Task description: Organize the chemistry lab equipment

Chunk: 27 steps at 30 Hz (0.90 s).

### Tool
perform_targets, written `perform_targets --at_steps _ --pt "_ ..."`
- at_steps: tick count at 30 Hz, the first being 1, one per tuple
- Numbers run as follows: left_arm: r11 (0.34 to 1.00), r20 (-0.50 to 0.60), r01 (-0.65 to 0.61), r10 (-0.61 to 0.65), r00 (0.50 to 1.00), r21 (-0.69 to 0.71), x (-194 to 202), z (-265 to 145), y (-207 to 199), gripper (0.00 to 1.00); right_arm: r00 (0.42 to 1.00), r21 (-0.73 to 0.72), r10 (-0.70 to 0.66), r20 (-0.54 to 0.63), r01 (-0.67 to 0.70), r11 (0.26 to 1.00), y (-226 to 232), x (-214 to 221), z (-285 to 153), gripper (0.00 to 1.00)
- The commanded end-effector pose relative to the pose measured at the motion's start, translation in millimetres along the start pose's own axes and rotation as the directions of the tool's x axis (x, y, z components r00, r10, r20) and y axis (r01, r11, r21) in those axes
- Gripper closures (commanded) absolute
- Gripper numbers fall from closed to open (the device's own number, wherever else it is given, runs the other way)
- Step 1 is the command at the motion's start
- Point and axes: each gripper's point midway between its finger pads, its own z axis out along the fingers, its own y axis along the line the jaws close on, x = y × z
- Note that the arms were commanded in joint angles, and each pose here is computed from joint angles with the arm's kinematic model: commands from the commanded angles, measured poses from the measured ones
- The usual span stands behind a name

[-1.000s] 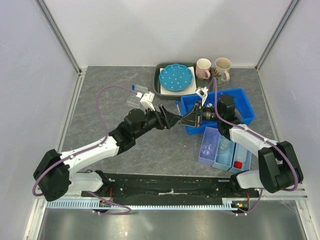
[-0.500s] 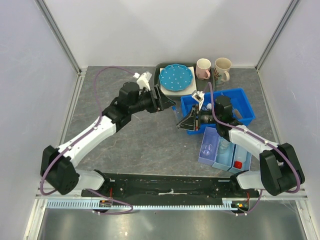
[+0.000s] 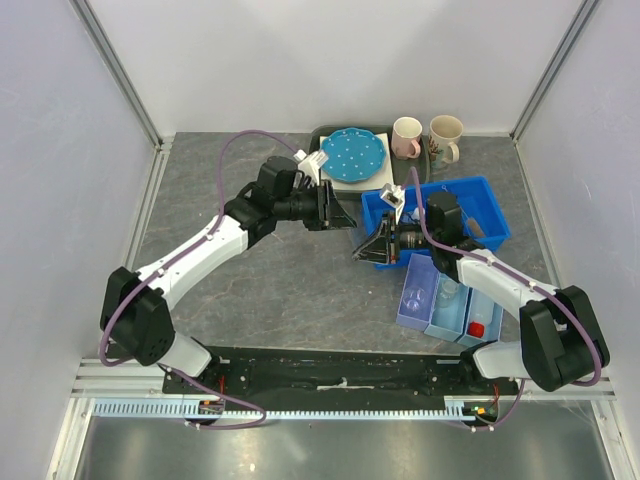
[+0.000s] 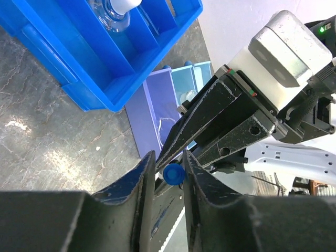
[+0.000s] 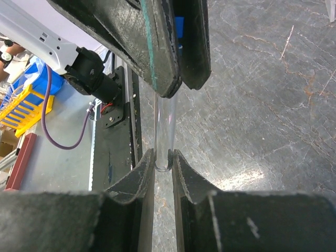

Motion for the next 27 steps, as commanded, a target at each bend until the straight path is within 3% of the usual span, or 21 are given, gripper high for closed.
perform_targets --at_steps 1,4,6,10,11,14,19,22,26,27 --pt "0.996 -0.044 -0.073 0.075 0.996 0.050 1 -2 -15 0.73 0.996 -0.033 -0.087 0.008 0.087 0.996 7 -15 3 0.84" --pt "0.994 -0.037 -0.101 0.103 0.994 0.051 -2 -5 -18 0.94 0.996 -0.026 -0.091 0.006 0.091 0.996 5 -15 3 0.83" --pt "0.994 -0.011 -0.113 0.113 0.994 0.008 -7 -9 -14 0.98 0.995 -0.024 -0.102 -0.004 0.102 0.994 4 -15 2 0.74" --pt "0.974 0.094 -0.135 0.154 0.984 -0.181 -31 -27 18 0.98 0.988 -0.012 -0.142 -0.066 0.142 0.990 2 -10 -2 0.35" --pt "0.963 0.126 -0.115 0.149 0.981 -0.243 -38 -34 36 0.98 0.972 -0.008 -0.223 -0.069 0.223 0.975 -1 -15 -4 0.21" --pt "0.889 0.257 -0.053 0.188 0.948 -0.454 -67 -68 89 0.98 0.962 0.013 -0.256 -0.092 0.258 0.966 -4 -11 -10 0.07" --pt "0.722 0.418 0.035 0.359 0.835 -0.690 -122 -121 157 0.98 0.950 0.043 -0.301 -0.082 0.305 0.951 -5 -18 -16 0.05" --pt "0.666 0.428 0.056 0.411 0.805 -0.744 -144 -130 186 0.98 0.945 0.052 -0.316 -0.080 0.320 0.946 -5 -20 -18 0.04" --pt "0.619 0.417 0.064 0.445 0.792 -0.783 -178 -125 205 0.98 0.942 0.061 -0.325 -0.081 0.330 0.942 -6 -21 -19 0.04" --pt "0.600 0.395 0.067 0.435 0.809 -0.797 -178 -117 220 0.98 0.943 0.066 -0.322 -0.084 0.328 0.942 -7 -21 -20 0.03"
